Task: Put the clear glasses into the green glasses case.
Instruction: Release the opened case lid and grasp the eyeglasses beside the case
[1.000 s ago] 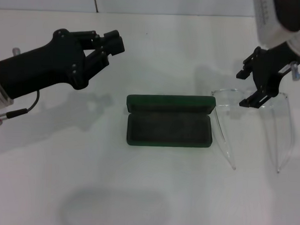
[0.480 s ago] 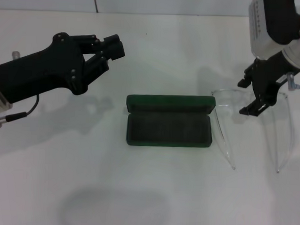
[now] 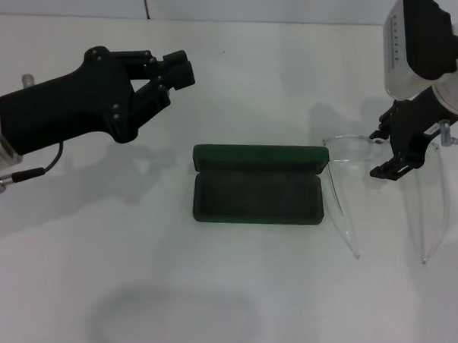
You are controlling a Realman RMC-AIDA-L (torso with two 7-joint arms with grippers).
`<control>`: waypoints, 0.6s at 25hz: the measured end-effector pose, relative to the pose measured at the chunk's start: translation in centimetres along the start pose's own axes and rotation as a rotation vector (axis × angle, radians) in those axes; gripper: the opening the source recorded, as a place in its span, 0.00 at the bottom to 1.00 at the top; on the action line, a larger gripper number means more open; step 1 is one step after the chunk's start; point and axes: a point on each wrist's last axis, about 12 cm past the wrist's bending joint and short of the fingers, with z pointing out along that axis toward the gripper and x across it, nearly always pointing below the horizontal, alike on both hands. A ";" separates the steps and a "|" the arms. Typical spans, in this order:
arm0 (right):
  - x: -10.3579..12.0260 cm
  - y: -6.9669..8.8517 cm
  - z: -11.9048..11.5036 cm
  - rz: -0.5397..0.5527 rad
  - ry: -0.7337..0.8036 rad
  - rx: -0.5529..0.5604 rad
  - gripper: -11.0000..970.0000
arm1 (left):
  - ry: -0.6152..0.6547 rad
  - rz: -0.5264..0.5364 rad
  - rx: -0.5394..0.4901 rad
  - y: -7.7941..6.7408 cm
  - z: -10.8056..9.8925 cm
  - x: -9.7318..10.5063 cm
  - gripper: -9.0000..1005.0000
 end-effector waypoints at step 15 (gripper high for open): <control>0.2 0.1 0.4 0.053 -0.003 0.008 0.42 | -0.001 -0.020 -0.002 -0.2 -0.1 0.5 0.12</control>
